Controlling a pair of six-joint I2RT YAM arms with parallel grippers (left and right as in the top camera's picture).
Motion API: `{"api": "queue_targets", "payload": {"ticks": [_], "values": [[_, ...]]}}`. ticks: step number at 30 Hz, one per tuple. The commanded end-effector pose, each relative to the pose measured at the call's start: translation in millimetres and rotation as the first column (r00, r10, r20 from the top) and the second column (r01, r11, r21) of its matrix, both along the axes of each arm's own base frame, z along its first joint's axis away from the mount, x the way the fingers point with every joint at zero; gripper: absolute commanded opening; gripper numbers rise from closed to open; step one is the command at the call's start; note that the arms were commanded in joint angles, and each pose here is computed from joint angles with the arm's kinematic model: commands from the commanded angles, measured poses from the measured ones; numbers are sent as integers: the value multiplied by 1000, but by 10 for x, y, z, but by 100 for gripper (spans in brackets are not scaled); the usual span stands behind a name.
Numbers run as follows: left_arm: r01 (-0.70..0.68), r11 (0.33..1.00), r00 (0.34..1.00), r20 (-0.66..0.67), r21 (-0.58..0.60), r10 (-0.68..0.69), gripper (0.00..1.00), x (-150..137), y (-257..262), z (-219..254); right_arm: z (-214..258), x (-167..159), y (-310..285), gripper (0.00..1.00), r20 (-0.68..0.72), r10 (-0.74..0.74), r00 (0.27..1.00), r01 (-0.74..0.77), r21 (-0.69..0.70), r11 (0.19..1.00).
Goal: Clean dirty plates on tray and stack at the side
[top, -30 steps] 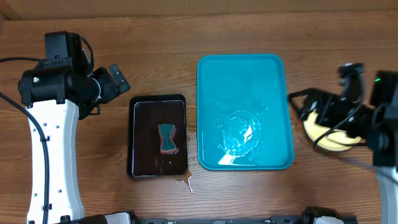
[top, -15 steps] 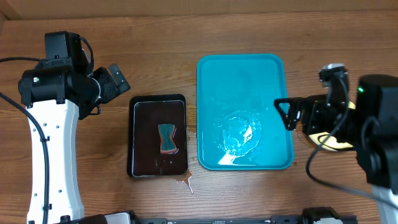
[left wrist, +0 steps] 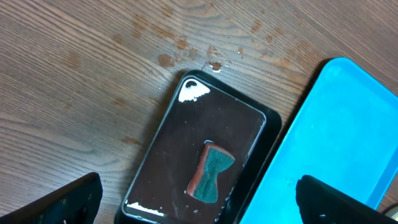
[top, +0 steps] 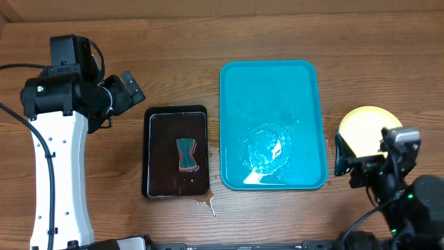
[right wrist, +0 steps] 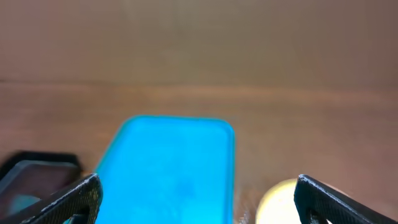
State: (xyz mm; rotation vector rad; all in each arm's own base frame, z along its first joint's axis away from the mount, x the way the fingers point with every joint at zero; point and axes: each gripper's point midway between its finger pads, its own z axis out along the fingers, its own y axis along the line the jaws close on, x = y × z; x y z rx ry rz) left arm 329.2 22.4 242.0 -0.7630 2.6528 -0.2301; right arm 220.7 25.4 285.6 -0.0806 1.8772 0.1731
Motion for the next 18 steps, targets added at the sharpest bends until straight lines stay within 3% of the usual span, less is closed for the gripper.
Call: {"api": "queue_targets", "payload": {"ticks": [1, 18], "values": [[14, 1000, 1000, 7, 16, -14, 100, 29, 28, 18, -287, -56, -53, 100, 11, -26, 1000, 26, -5, 1000], [14, 1000, 1000, 7, 16, -15, 100, 29, 27, 18, -962, 130, 18, 100, 243, 23, 970, -21, -10, 1000]]}}
